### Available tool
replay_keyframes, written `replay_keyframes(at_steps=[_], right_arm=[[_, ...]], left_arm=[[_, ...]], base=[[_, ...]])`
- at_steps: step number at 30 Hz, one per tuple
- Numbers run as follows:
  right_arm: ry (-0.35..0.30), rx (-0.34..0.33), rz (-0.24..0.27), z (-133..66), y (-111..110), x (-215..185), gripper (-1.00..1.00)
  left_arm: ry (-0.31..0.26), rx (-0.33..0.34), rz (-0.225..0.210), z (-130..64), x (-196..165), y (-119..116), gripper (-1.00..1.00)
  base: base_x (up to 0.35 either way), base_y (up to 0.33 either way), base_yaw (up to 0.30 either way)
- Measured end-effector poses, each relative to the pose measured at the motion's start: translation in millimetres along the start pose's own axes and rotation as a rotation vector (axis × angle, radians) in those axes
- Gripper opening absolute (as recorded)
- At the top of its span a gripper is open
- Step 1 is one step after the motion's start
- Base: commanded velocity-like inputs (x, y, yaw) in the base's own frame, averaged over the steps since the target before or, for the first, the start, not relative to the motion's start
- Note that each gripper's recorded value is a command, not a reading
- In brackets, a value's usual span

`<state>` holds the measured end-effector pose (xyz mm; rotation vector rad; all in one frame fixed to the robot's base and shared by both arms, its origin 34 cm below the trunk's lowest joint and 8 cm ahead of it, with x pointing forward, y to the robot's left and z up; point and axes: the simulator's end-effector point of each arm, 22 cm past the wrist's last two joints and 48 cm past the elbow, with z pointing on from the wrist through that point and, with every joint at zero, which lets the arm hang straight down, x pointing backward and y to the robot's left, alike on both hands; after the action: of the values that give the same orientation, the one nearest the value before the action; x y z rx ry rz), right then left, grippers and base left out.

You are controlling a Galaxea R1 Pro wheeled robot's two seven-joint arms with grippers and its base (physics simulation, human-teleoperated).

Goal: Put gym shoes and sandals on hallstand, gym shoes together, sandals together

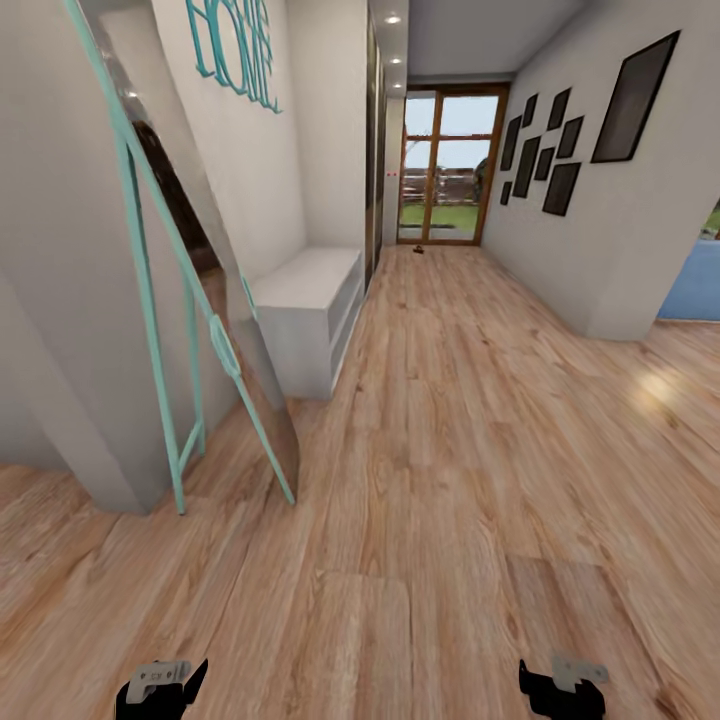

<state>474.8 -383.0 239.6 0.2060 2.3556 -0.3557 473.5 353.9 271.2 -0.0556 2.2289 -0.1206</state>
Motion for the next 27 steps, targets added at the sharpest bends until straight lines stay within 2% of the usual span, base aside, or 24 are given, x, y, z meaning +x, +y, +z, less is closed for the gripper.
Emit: replay_keyframes(at_steps=[13,27], right_arm=[[0.001,0.002,0.002,0.0,0.3,-0.1,1.00],[0.002,0.003,0.002,-0.2,0.2,0.4,1.00]], left_arm=[[0.000,0.001,0.000,0.1,0.1,-0.5,1.00],[0.000,0.000,0.000,0.1,0.0,-0.1,1.00]], base=[[0.337,0.003,-0.014],[0.337,0.000,-0.224]])
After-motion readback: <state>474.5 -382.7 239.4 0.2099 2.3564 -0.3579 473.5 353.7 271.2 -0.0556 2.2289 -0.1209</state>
